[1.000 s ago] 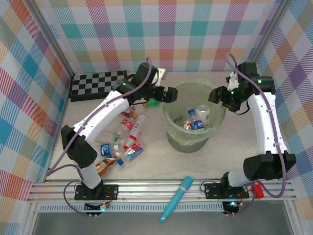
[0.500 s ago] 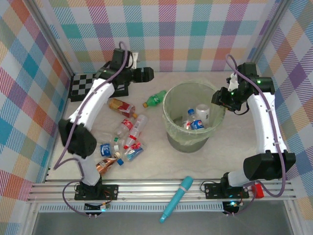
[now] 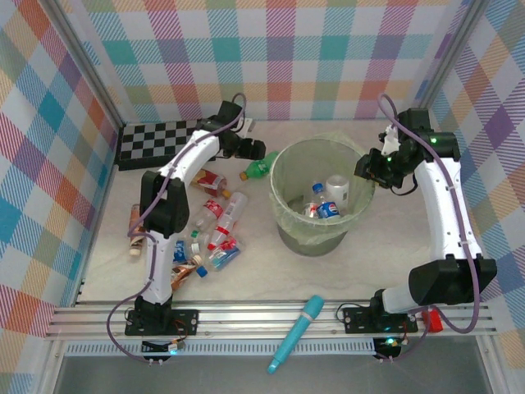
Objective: Put the plastic bottles in the bin
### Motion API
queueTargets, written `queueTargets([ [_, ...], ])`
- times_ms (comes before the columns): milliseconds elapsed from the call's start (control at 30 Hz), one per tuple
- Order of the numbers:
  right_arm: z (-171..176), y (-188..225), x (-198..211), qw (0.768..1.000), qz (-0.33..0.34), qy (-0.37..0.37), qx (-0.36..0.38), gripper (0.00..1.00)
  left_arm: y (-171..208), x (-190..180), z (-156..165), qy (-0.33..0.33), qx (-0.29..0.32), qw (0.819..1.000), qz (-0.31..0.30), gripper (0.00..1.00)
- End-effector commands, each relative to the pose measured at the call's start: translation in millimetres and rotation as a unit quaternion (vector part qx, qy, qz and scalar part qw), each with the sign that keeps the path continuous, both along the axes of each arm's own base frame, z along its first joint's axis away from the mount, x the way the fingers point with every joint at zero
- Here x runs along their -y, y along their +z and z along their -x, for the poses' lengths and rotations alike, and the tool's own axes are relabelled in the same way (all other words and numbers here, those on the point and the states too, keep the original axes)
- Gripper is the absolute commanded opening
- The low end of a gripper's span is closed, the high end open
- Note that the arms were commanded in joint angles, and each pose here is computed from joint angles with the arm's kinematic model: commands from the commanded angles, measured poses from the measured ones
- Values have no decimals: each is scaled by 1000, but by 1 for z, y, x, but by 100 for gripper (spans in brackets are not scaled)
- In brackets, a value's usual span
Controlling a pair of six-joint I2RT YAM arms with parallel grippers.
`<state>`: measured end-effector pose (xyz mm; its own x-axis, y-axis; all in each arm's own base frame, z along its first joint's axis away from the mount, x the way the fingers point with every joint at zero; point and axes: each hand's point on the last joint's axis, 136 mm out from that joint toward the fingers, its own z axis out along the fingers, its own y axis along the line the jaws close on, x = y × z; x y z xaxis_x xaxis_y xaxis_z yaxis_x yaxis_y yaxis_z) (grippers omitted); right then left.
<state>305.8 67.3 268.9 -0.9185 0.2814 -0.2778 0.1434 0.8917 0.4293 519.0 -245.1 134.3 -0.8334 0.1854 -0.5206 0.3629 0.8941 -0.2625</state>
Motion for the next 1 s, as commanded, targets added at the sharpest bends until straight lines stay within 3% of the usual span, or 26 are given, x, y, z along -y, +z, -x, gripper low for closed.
queueTargets([
  [0,9,4,-10,1000,-29,11,-3,38,-17,13,7,-35,-13,999,-20,84],
  [167,10,3,-11,999,-30,11,-2,38,-40,23,6,-44,-30,998,-24,92],
  [333,9,4,-11,999,-31,13,-3,38,-62,23,5,-40,-41,997,-50,92],
  [600,10,10,-14,999,-40,13,2,37,-81,20,2,-29,-45,996,-70,77],
  [800,13,11,-14,999,-43,10,3,37,-68,22,-5,-25,-31,997,-59,66],
  [967,12,13,-17,999,-51,10,5,37,-37,21,-14,-10,-4,999,-37,63],
])
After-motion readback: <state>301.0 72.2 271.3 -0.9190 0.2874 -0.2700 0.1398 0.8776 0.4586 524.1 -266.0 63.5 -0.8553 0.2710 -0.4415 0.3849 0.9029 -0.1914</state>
